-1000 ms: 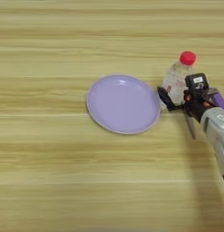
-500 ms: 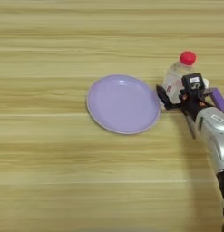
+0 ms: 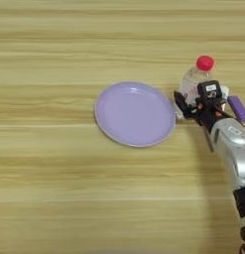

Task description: Move the objects on the table

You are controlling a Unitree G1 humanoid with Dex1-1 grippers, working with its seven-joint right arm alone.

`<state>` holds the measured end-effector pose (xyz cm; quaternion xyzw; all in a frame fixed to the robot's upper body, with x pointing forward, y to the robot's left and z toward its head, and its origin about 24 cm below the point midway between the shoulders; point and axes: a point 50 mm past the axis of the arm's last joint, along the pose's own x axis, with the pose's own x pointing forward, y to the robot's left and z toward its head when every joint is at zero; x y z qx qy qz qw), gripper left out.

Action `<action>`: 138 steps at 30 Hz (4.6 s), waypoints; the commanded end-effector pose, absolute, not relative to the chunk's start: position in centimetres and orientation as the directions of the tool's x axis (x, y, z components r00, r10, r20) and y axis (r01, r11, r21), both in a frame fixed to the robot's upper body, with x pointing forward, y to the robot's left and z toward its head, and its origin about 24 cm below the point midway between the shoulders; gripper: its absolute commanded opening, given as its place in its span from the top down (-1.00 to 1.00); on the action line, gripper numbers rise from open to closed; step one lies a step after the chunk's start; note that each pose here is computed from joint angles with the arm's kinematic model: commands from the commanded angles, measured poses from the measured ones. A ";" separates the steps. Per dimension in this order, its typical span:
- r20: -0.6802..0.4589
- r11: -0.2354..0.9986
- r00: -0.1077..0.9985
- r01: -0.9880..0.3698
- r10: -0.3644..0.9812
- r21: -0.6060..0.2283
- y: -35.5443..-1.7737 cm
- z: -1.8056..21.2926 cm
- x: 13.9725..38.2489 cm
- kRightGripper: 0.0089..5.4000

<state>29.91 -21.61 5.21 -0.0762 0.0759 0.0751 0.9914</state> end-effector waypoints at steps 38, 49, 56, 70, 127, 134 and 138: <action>0.135 0.940 0.937 -0.301 0.323 -0.162 -14.4 13.5 31.1 -0.19; 0.042 0.910 0.917 -0.387 0.397 -0.151 -12.1 10.8 30.7 -0.19; -0.007 0.902 0.913 -0.405 0.409 -0.148 -11.8 9.4 30.8 -0.19; -0.023 0.899 0.912 -0.409 0.410 -0.157 -11.8 8.9 30.8 -0.39; -0.109 0.920 0.938 -0.345 0.330 -0.186 -15.9 8.1 23.8 -0.99; -0.126 0.941 0.959 -0.274 0.252 -0.201 -18.7 8.8 22.9 -0.99; -0.117 0.946 0.967 -0.245 0.224 -0.211 -19.7 9.3 22.9 -0.99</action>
